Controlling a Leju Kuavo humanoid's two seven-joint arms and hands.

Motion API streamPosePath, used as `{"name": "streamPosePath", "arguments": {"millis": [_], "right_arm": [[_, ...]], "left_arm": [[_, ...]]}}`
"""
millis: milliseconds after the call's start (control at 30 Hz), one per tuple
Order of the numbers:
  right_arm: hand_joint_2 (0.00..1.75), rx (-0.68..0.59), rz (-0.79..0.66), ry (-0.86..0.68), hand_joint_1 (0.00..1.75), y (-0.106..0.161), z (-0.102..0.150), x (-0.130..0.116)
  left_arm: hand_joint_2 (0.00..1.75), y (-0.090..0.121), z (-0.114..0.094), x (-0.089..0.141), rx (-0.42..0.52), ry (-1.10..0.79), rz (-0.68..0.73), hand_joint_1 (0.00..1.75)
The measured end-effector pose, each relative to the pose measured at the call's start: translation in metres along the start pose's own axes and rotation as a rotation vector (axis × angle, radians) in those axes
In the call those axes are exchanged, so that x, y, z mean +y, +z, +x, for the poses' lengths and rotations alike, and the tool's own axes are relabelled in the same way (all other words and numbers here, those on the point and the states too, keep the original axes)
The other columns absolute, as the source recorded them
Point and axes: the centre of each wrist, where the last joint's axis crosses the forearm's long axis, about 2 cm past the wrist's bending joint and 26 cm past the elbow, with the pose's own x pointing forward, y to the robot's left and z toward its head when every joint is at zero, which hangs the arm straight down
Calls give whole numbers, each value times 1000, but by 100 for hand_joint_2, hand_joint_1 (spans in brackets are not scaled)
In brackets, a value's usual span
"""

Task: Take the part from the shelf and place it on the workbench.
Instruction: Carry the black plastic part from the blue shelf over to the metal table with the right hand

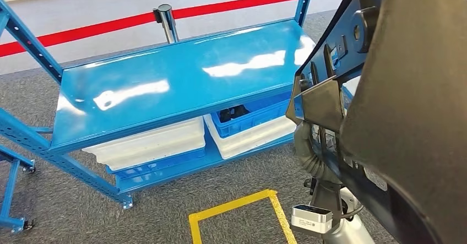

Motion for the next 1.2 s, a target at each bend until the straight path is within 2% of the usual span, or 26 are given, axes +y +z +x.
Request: {"name": "streamPosePath", "arguments": {"millis": [1200], "right_arm": [[175,4,0,-4,168,2,1,1]], "left_arm": [[175,3,-4,-5,-19,-6,-15,0]]}}
